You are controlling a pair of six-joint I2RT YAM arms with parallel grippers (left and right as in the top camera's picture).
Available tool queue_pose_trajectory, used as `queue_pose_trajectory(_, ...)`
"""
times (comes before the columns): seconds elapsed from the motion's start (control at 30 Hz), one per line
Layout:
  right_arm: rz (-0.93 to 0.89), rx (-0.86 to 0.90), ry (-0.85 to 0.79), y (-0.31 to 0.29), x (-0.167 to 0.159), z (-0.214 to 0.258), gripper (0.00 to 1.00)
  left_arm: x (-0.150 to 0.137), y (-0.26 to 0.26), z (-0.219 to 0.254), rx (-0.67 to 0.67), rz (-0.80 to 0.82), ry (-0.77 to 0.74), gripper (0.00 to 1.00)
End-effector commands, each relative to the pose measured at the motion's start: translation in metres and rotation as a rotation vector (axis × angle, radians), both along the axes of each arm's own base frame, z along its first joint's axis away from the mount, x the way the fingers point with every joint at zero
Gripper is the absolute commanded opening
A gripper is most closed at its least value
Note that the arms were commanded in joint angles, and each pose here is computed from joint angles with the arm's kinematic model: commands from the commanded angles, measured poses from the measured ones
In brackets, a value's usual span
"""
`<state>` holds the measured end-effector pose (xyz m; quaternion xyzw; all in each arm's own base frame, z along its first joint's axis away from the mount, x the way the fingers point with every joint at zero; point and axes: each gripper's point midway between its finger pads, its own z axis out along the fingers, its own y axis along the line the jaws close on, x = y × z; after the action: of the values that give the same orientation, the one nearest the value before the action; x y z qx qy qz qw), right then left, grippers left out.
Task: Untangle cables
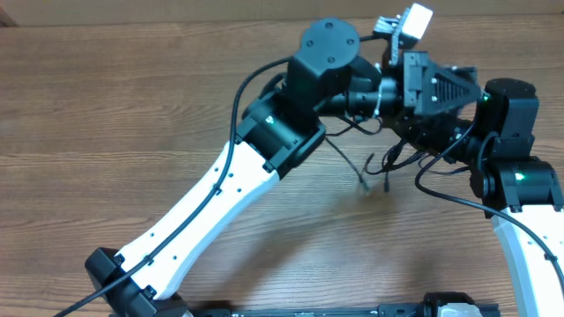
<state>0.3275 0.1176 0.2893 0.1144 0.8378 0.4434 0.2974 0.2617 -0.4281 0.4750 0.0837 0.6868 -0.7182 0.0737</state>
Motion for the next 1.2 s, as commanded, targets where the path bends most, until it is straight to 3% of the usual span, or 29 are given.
queue_pose_trajectory(0.0,0.022,-0.018,-0.008,0.002,-0.006,-0.001,0.62,0.015,0.024,0.020,-0.032,0.045,-0.037,0.04)
queue_pose_trajectory(0.2,0.125,-0.096,-0.137,0.006,-0.027,0.012,0.66,0.049,0.051,0.019,-0.022,0.134,-0.185,0.04)
queue_pose_trajectory(0.5,0.320,-0.276,-0.529,0.015,-0.062,0.050,0.70,0.050,0.057,0.019,-0.009,0.132,-0.502,0.04)
queue_pose_trajectory(0.67,0.322,-0.285,-0.571,0.016,-0.070,0.058,0.69,0.053,0.058,0.018,-0.001,0.148,-0.608,0.04)
queue_pose_trajectory(0.77,0.321,-0.287,-0.575,0.016,-0.071,0.059,0.64,0.050,0.057,0.018,-0.004,0.134,-0.609,0.04)
queue_pose_trajectory(0.87,0.286,-0.333,-0.580,0.009,-0.064,0.057,0.66,0.046,0.057,0.017,-0.007,0.109,-0.619,0.04)
queue_pose_trajectory(1.17,0.204,-0.803,-0.792,-0.032,-0.029,0.057,0.66,0.026,0.058,0.016,-0.037,-0.008,-0.682,0.04)
